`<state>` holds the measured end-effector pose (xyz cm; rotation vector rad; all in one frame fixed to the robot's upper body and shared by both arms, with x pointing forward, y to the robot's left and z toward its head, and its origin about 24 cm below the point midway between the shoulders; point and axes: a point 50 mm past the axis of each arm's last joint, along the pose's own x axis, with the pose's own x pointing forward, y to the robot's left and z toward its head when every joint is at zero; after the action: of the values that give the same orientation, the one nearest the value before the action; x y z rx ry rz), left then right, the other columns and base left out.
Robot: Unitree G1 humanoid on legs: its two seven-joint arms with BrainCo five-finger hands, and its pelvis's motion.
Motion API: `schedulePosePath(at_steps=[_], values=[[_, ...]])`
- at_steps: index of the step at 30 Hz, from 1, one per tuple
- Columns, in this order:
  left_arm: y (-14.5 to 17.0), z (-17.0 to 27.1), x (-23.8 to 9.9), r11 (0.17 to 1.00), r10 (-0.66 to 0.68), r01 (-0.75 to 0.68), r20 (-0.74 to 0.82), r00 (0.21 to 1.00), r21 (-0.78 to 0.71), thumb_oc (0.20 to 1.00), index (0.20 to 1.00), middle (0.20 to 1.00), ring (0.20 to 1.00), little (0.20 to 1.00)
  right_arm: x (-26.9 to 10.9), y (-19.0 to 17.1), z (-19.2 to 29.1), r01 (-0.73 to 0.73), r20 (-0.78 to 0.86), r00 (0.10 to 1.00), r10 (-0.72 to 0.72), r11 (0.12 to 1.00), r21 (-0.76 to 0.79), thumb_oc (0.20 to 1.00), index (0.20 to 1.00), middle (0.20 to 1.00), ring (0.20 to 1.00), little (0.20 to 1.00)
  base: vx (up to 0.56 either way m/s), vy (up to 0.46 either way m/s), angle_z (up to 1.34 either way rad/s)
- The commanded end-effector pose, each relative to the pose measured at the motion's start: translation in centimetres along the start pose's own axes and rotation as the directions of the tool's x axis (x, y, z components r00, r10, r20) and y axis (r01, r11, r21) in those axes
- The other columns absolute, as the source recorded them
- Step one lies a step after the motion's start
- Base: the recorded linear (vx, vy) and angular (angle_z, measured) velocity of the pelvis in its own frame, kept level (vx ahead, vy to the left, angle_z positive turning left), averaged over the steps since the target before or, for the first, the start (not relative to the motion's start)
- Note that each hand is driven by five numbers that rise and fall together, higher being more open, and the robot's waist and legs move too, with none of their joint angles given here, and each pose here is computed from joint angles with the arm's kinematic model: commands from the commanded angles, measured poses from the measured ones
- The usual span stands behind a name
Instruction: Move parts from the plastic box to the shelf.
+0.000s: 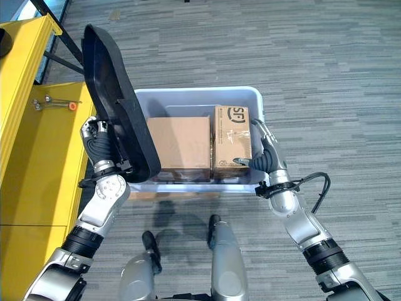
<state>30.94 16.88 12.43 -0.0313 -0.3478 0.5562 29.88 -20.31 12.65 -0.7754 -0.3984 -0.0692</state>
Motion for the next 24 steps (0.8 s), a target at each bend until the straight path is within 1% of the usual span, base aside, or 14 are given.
schedulePosePath(at_steps=[1, 4, 6, 7, 8, 12, 14, 15, 16, 19, 22, 23, 24], values=[[-0.8, 3.2, 0.9, 0.991, -0.004, 0.023, 0.145, 0.989, -0.13, 0.2, 0.2, 0.2, 0.2, 0.2, 0.8, 0.0, 2.3, -0.003, 0.106, 0.994, -0.008, 0.994, 0.105, 1.0, 1.0, 1.0, 1.0, 1.0, 0.04, -0.004, -0.02], [-1.3, 3.7, 1.0, 0.987, -0.003, 0.028, 0.155, 0.988, -0.159, 0.2, 0.2, 0.2, 0.2, 0.2, 1.4, -0.1, 3.1, 0.001, 0.126, 0.992, -0.018, 0.991, 0.134, 1.0, 1.0, 1.0, 1.0, 1.0, 0.02, -0.005, -0.02], [-1.6, 4.3, 1.1, 0.978, 0.007, 0.026, 0.157, 0.988, -0.208, 0.2, 0.2, 0.2, 0.2, 0.2, 1.8, -0.1, 3.6, -0.003, 0.133, 0.991, -0.018, 0.988, 0.155, 1.0, 1.0, 1.0, 1.0, 1.0, 0.01, 0.022, -0.12], [-1.4, 4.6, 1.1, 0.966, 0.019, 0.02, 0.146, 0.989, -0.259, 0.2, 0.2, 0.2, 0.2, 0.2, 1.9, 0.0, 3.9, -0.014, 0.138, 0.99, -0.009, 0.987, 0.159, 1.0, 1.0, 1.0, 1.0, 1.0, 0.0, 0.033, -0.11], [-1.4, 4.6, 1.0, 0.965, 0.021, 0.019, 0.146, 0.989, -0.263, 0.2, 0.2, 0.2, 0.2, 0.2, 1.9, 0.0, 3.9, -0.015, 0.14, 0.99, -0.007, 0.987, 0.159, 1.0, 1.0, 1.0, 1.0, 1.0, -0.02, 0.029, -0.07], [-0.6, 4.7, 0.4, 0.954, 0.049, -0.005, 0.138, 0.989, -0.299, 0.2, 0.2, 0.2, 0.2, 0.2, 1.5, 0.5, 4.5, -0.082, 0.169, 0.984, 0.049, 0.977, 0.195, 1.0, 1.0, 1.0, 1.0, 1.0, -0.03, -0.051, 0.1], [0.6, 4.2, -0.1, 0.957, 0.073, -0.035, 0.124, 0.99, -0.288, 0.2, 0.2, 0.2, 0.2, 0.2, 1.0, 1.1, 4.3, -0.118, 0.15, 0.985, 0.084, 0.965, 0.233, 1.0, 1.0, 1.0, 1.0, 1.0, 0.05, -0.058, 0.45], [1.3, 3.5, -0.5, 0.959, 0.072, -0.043, 0.094, 0.993, -0.281, 0.2, 0.2, 0.2, 0.2, 0.2, 0.3, 1.4, 3.9, -0.132, 0.128, 0.987, 0.102, 0.958, 0.255, 1.0, 1.0, 1.0, 1.0, 1.0, -0.03, -0.091, 0.62], [1.4, 3.1, -0.5, 0.962, 0.038, -0.014, 0.083, 0.996, -0.274, 0.2, 0.2, 0.2, 0.2, 0.2, -0.2, 1.3, 3.6, -0.111, 0.103, 0.991, 0.087, 0.959, 0.26, 1.0, 1.0, 1.0, 1.0, 1.0, -0.11, -0.133, 1.03], [0.8, 2.8, -0.3, 0.968, -0.006, 0.027, 0.084, 0.996, -0.251, 0.2, 0.2, 0.2, 0.2, 0.2, -0.6, 0.4, 2.9, -0.089, 0.071, 0.995, 0.071, 0.95, 0.299, 1.0, 1.0, 1.0, 1.0, 1.0, -0.24, -0.04, 1.8], [0.1, 3.2, -0.2, 0.968, -0.052, 0.076, 0.102, 0.993, -0.24, 0.2, 0.2, 0.2, 0.2, 0.2, -0.2, -0.2, 3.0, -0.037, 0.06, 0.998, 0.019, 0.947, 0.319, 1.0, 1.0, 1.0, 1.0, 1.0, -0.18, 0.23, 1.26], [0.0, 3.2, -0.5, 0.973, -0.073, 0.091, 0.093, 0.993, -0.212, 0.2, 0.2, 0.2, 0.2, 0.2, -0.3, 0.4, 3.0, -0.025, 0.045, 0.999, 0.01, 0.936, 0.351, 1.0, 1.0, 1.0, 1.0, 1.0, -0.05, 0.291, 0.97], [0.0, 3.2, -0.5, 0.973, -0.073, 0.091, 0.093, 0.993, -0.21, 0.2, 0.2, 0.2, 0.2, 0.2, -0.3, 0.4, 3.0, -0.025, 0.045, 0.999, 0.01, 0.936, 0.351, 1.0, 1.0, 1.0, 1.0, 1.0, -0.07, 0.304, 0.92]])
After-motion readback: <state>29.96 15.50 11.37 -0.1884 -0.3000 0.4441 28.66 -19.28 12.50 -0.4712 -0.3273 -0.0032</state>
